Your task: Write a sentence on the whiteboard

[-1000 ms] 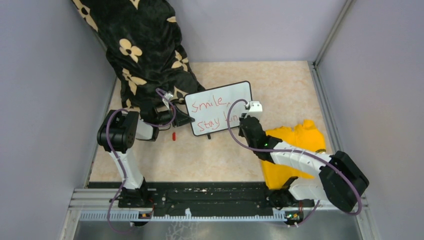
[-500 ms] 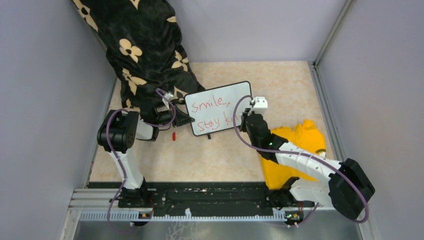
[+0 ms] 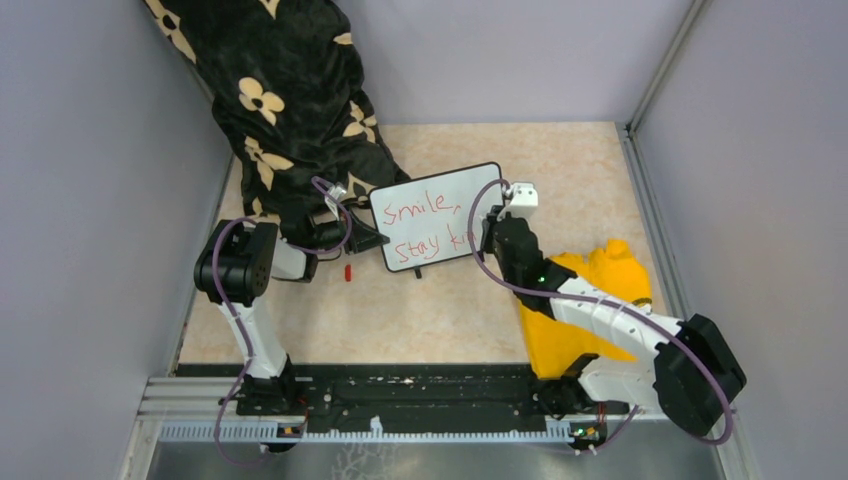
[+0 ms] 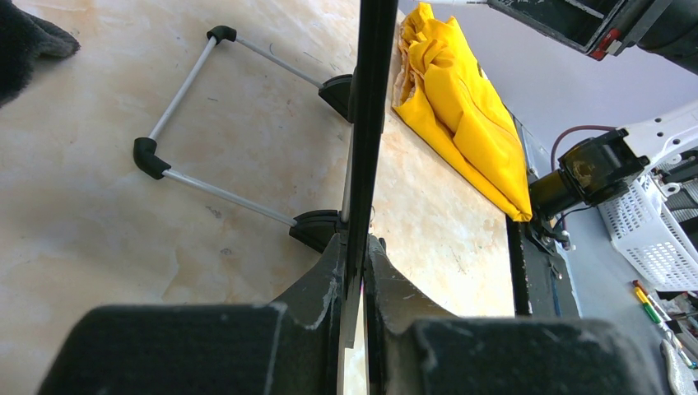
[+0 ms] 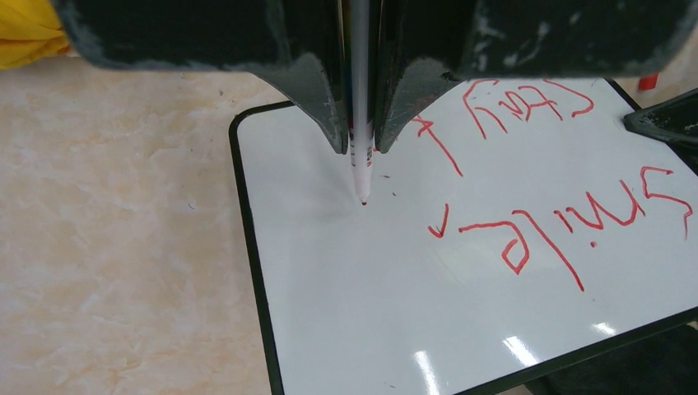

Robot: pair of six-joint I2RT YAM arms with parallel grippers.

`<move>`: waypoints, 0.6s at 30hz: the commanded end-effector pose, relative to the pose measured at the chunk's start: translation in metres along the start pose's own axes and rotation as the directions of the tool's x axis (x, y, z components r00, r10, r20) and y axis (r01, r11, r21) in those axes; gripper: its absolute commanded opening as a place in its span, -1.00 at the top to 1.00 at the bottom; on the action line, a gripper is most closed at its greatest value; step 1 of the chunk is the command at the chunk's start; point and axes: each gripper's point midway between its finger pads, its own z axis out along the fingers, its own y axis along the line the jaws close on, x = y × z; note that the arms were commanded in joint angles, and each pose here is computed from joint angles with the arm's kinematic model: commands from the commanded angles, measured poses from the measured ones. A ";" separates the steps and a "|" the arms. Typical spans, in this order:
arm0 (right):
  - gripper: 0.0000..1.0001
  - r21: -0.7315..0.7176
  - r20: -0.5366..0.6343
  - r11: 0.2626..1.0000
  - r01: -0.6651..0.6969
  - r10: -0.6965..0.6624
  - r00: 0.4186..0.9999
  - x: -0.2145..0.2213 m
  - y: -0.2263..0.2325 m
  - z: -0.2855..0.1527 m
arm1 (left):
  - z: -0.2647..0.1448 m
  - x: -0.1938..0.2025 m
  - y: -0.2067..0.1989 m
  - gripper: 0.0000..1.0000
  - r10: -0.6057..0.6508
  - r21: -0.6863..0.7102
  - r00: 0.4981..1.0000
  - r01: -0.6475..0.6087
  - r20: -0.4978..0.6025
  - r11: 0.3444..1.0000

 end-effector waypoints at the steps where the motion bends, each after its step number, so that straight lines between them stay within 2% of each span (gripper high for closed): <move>1: 1.00 -0.025 0.069 0.999 -0.036 0.037 0.997 -0.031 0.011 0.006 | 0.000 0.020 0.011 1.00 -0.100 -0.046 0.994 0.098 -0.033 0.994; 18: 1.00 0.029 0.010 0.999 -0.022 0.022 1.000 -0.004 -0.004 0.016 | 0.000 0.020 0.011 1.00 -0.100 -0.046 0.994 0.099 -0.032 0.994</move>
